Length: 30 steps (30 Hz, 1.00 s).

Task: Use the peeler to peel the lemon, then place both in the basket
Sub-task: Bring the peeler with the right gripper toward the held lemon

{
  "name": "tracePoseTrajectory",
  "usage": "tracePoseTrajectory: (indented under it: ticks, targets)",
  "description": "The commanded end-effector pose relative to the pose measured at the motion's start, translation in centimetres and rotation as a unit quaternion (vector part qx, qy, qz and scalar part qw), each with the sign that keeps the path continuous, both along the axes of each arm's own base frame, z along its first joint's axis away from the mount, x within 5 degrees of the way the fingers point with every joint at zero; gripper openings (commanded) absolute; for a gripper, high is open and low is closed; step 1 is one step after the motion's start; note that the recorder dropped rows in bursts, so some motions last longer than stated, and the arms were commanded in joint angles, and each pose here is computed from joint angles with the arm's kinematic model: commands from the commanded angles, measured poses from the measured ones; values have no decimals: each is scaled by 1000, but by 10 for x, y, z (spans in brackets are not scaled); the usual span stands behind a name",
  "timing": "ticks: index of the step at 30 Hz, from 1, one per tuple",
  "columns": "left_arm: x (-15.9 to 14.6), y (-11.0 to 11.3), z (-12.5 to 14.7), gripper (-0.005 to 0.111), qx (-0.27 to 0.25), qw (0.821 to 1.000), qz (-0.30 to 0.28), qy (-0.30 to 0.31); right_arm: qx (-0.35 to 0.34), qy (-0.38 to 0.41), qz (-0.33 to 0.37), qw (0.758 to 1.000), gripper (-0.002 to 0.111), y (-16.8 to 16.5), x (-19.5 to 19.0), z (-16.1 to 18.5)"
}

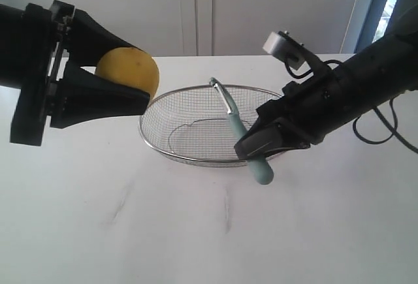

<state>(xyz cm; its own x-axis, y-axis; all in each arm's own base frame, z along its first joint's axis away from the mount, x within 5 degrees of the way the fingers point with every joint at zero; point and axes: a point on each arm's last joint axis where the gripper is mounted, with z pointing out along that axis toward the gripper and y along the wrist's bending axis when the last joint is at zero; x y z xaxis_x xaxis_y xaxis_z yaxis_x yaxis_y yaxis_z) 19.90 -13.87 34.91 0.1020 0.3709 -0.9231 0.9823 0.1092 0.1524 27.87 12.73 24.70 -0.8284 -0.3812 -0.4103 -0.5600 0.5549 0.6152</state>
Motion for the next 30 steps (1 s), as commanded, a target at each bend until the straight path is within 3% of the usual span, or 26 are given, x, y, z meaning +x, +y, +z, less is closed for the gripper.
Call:
tracePoseTrajectory:
  ticks: [1, 14, 18, 22, 25, 30]
  targets:
    - [-4, -1, 4, 0, -15, 1000, -4, -1, 14, 21, 4, 1000, 0, 11, 0, -7]
    - [-2, 0, 5, 0, -17, 1000, 9, -3, 23, 31, 17, 999, 0, 17, -3, -8]
    - [1, -3, 5, 0, -49, 999, 19, 15, 30, 36, 20, 999, 0, 19, -4, -7]
    - [12, -5, -4, 0, -43, 998, 32, 29, 42, 39, 13, 998, 0, 20, -3, -6]
    - [11, -5, -4, 0, -43, 998, 23, 31, 77, 80, -29, 993, 0, 24, -2, 0]
    - [8, -6, -3, 0, -50, 998, 10, 30, 101, 85, -18, 991, 0, 46, -9, 4]
